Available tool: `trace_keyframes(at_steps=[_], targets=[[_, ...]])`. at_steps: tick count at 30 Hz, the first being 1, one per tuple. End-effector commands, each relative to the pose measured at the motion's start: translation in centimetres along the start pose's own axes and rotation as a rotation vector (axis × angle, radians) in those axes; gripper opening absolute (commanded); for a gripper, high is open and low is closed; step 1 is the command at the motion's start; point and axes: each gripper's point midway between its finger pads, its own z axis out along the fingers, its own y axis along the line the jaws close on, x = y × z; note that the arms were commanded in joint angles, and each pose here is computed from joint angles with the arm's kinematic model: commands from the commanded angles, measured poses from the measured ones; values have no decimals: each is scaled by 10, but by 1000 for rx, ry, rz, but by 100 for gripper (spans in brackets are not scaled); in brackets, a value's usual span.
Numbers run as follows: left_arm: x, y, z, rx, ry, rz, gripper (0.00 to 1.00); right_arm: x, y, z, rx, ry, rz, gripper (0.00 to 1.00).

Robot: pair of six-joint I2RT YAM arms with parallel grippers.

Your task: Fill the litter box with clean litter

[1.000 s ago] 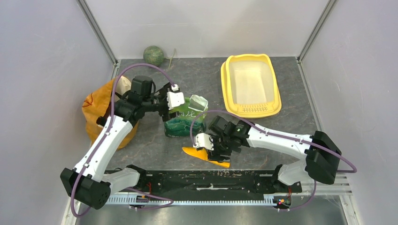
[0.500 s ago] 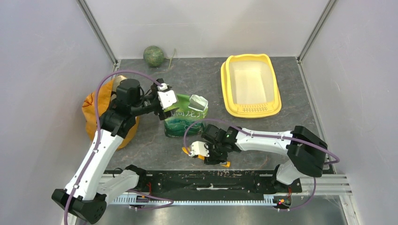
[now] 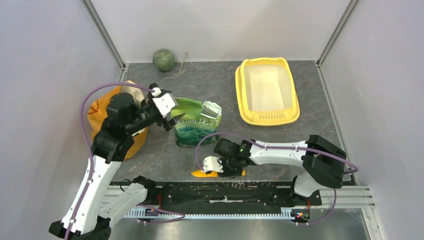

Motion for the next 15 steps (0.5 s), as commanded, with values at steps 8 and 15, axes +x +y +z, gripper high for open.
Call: trace_keyframes(at_steps=[8,15], targets=[[-61,-14,-50,15,-124,-131,98,-110,-7,-181,73,-456,123,0],[-113,-14,-28,281,-168,-152,99,-101,-74,-297,304,-646,412,0]])
